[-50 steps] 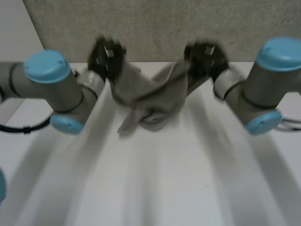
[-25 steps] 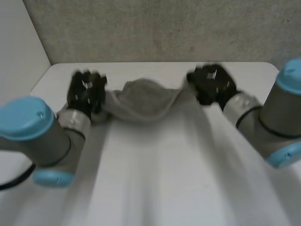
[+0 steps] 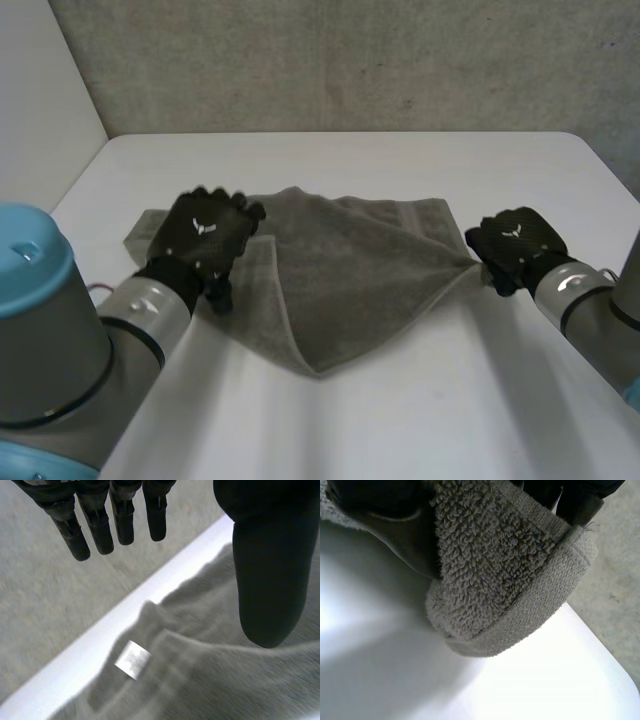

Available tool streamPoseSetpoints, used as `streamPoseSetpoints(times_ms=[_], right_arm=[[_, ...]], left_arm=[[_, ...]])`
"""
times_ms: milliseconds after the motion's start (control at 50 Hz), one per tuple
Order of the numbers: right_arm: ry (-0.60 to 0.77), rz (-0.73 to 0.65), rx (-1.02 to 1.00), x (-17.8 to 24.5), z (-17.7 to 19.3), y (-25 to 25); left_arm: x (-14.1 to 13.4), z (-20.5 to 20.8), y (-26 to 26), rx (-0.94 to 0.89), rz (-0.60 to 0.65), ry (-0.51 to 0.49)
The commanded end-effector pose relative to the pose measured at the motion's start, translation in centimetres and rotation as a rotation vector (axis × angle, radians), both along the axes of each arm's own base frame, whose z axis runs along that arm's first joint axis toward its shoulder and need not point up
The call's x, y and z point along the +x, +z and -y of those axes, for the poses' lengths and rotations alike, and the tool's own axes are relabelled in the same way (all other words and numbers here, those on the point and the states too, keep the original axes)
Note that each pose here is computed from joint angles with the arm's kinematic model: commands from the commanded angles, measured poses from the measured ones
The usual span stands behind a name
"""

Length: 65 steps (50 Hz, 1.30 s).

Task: Fold the towel.

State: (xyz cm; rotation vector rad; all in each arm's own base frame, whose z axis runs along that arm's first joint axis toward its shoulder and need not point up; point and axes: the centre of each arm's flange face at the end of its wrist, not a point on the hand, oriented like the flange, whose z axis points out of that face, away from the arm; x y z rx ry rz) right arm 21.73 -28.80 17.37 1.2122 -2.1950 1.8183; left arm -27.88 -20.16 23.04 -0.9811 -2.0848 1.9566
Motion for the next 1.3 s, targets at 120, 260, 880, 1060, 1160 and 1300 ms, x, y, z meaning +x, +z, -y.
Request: streamPoseSetpoints(times_ms=[120, 260, 880, 1060, 1160, 1300], right_arm=[[-0.001, -0.129, 0.006, -1.7, -0.3, -1.7], [-0.008, -0.127, -0.006, -2.0, -0.1, -1.9], [0.004, -0.118, -0.003, -2.0, -0.2, -2.2], [0.003, -0.117, -0.011, -2.0, -0.1, -2.1], [0.004, -0.119, -0.010, -2.0, -0.2, -2.2], [0.004, -0.119, -0.008, -2.0, -0.2, -2.2]], left_arm=[[-3.2, 5.5, -0.6, -0.006, -0.032, -0.151], [-5.3, 9.7, -4.6, 0.034, 0.080, -0.183], [-6.1, 14.3, -11.9, 0.037, 0.346, -0.330], [-5.9, 14.4, -11.7, 0.035, 0.349, -0.317], [-5.9, 14.4, -11.6, 0.033, 0.349, -0.315], [-5.9, 14.3, -11.6, 0.036, 0.350, -0.315]])
